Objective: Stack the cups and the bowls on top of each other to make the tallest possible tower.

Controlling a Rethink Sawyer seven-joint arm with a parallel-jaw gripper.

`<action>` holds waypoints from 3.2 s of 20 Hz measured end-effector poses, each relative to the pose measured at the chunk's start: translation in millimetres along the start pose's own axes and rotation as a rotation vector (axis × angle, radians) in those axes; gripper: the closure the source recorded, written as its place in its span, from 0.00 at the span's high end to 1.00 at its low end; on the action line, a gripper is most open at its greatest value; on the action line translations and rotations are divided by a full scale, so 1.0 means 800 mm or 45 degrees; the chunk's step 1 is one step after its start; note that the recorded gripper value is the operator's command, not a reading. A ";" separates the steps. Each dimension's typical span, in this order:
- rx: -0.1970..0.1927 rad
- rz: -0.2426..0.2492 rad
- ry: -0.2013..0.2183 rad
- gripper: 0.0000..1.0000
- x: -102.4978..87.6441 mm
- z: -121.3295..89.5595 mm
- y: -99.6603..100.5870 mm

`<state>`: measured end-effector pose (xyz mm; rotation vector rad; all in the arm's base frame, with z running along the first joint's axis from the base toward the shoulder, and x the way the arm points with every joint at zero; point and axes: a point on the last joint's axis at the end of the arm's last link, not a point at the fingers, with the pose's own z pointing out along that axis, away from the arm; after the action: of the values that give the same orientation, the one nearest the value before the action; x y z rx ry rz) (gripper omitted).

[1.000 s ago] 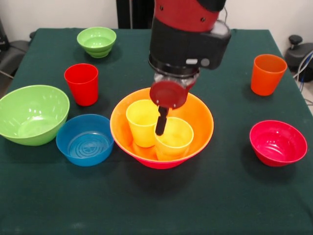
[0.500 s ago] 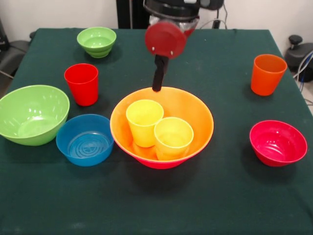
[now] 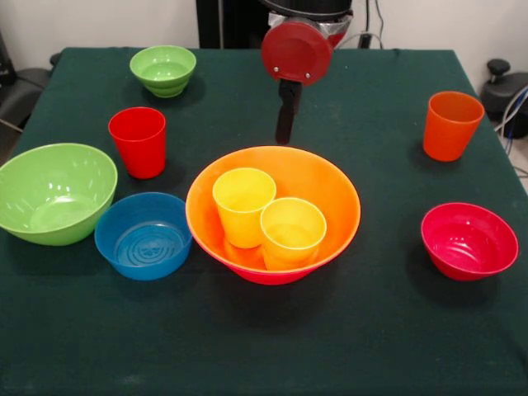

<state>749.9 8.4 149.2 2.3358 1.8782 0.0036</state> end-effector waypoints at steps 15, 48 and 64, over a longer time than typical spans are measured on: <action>0.054 -0.017 0.015 1.00 0.015 0.035 -0.014; 0.100 -0.084 0.029 1.00 0.070 0.035 -0.054; 0.118 -0.080 0.056 1.00 0.093 0.035 -0.066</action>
<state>717.6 88.9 109.3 2.3527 2.0130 -0.0398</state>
